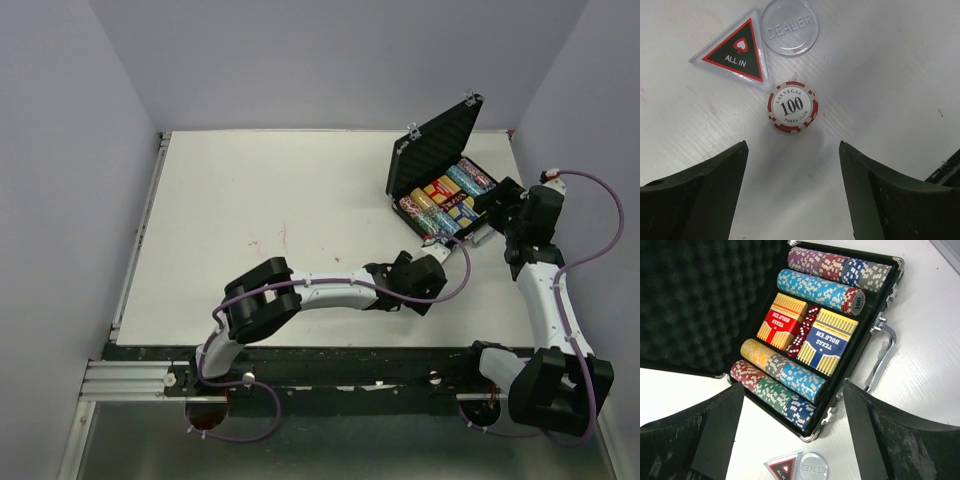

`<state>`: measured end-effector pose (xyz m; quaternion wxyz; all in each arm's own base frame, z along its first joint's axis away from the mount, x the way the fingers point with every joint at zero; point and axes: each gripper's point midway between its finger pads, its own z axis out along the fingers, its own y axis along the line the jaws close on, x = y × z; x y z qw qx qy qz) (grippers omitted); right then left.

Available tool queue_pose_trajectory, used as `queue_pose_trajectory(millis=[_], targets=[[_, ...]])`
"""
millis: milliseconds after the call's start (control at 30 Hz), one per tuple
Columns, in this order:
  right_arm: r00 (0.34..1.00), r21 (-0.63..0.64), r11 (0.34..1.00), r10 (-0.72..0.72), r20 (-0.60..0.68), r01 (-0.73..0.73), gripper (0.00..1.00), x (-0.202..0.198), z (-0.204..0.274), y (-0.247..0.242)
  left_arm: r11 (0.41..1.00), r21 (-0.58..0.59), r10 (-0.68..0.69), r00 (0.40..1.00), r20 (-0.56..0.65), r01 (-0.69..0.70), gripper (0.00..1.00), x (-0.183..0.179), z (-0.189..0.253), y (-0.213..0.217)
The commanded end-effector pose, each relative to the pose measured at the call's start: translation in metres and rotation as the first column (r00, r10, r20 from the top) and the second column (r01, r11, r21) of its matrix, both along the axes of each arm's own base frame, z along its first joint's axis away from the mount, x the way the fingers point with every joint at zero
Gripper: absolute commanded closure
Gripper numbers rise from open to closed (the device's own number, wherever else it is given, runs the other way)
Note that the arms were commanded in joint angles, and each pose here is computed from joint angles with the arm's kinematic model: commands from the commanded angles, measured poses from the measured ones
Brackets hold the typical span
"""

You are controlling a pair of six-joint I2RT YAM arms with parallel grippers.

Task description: Pack up texas hold em set

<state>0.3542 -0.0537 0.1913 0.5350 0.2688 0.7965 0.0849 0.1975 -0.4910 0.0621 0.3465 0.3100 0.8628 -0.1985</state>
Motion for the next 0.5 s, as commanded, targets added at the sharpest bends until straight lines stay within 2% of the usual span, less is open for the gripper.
queue_pose_trajectory(millis=[0,300,467], targets=[[0.999,0.023,0.999,0.028,0.022,-0.028,0.12,-0.005,0.005,0.009,0.999,0.037,0.002,0.999,-0.036,-0.001,0.19,-0.004,-0.013,-0.007],[0.999,0.033,0.999,0.041,0.032,-0.042,0.12,-0.005,0.008,0.012,0.996,0.086,0.006,0.999,-0.036,-0.002,0.22,0.001,-0.031,-0.018],[0.998,0.037,0.998,0.045,0.035,-0.046,0.12,-0.005,0.008,0.013,0.995,0.101,0.015,0.999,-0.031,-0.012,0.29,0.005,-0.035,-0.019]])
